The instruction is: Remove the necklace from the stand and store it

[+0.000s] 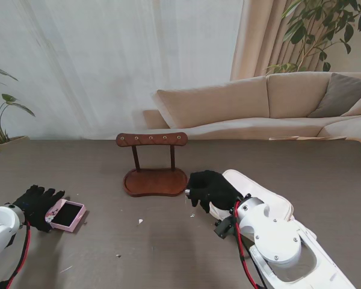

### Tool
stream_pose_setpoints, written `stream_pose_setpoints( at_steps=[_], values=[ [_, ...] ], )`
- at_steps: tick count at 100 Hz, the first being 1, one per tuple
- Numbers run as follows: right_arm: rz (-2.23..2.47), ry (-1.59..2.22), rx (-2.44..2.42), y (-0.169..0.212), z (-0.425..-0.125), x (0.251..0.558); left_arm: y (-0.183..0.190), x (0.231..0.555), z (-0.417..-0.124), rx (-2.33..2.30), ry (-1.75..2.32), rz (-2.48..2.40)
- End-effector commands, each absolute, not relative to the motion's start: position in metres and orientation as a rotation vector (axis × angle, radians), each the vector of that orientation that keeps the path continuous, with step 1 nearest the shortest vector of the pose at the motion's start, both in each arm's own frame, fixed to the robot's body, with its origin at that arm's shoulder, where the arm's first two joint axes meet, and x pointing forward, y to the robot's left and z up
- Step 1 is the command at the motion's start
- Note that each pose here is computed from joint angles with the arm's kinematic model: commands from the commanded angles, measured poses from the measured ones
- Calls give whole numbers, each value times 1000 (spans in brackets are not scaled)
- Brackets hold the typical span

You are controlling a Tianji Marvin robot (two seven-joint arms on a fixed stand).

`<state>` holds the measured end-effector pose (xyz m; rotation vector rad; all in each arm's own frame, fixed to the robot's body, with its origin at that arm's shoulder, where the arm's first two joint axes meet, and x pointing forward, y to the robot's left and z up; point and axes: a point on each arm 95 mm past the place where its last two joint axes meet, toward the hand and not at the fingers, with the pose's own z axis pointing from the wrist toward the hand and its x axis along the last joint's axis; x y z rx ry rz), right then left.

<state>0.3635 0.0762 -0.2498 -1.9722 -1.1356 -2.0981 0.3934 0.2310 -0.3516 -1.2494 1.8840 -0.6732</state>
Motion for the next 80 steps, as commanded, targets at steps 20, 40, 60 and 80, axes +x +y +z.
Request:
stream_pose_setpoints(
  at_steps=[20,40,60,80],
  values=[
    [-2072,-1139,-1971,78,-254,361,227,384,-368,-1271,1948,-630],
    [-2076,-1130,-1974,77,-253,360,222,377,-380,-1300,1944,-633],
    [-2081,-1112,-1977,77,-253,361,215,366,-394,-1342,1941,-643],
    [-2075,-1092,-1984,76,-254,360,209,356,-407,-1399,1929,-657]
  ],
)
